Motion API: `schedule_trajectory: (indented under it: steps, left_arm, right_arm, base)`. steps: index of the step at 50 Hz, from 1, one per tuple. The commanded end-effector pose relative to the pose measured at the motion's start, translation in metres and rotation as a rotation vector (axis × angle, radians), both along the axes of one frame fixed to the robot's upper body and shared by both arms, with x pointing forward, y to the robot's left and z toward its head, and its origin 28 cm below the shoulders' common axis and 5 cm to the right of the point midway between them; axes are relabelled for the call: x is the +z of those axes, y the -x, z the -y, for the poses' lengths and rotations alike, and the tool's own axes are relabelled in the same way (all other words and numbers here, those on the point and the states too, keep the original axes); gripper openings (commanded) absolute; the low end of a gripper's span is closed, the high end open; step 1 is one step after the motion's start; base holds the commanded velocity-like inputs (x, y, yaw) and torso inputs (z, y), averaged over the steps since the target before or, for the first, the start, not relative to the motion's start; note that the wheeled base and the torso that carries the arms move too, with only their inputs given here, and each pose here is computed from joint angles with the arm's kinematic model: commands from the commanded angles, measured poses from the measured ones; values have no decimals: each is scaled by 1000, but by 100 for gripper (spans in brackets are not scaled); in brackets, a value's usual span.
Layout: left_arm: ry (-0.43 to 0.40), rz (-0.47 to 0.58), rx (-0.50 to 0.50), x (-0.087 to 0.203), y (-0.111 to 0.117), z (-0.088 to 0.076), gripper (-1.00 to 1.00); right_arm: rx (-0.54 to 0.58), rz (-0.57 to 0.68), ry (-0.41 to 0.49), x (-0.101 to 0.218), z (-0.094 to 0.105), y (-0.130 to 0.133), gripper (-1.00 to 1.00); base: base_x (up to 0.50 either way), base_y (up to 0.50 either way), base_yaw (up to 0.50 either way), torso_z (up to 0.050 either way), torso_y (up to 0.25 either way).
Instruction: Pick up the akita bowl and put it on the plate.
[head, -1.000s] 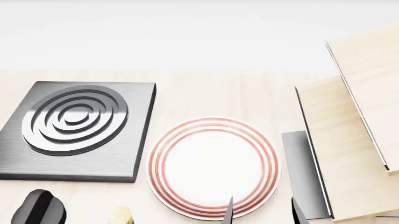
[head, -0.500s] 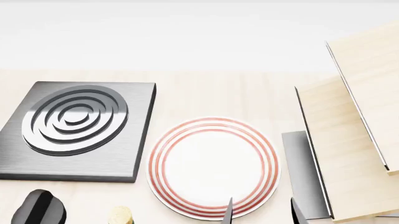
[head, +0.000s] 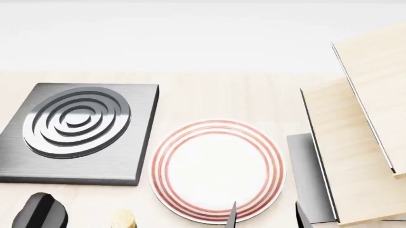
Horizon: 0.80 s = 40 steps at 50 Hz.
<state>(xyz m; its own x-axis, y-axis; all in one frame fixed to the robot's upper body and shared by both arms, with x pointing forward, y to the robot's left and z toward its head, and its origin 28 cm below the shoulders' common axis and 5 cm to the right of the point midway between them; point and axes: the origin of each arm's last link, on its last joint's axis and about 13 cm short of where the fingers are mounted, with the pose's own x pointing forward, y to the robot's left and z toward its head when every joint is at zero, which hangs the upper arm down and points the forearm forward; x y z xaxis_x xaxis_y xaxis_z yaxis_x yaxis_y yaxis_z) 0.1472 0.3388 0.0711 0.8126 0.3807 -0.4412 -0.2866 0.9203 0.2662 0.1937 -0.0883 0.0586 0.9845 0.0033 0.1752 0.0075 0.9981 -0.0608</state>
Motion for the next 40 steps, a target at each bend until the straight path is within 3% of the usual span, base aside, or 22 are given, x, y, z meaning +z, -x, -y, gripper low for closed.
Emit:
schedule_trajectory:
  steps: [1,15,32,40]
  left_arm:
    - [72,-104,-62,-19,4,1,-100]
    - [59,-90,-69,-14,5,1,-100]
    - [-62,147,10,19,2,4,-100]
    - [-60,239,3,37,0,8,-100]
  right_arm:
    - [0,1,-2,0,0,0,100]
    - [0,-2,-5,-1,1,0,100]
    - [-3,-1,-10,-2,2,1,100]
    - [-1,-1,-9,-1,1,1,100]
  base:
    - [0,0,-4,0,0]
    - [7,0,-5,-4,0]
    - [3,1,-1,-2,0]
    - [0,0,0,0,0]
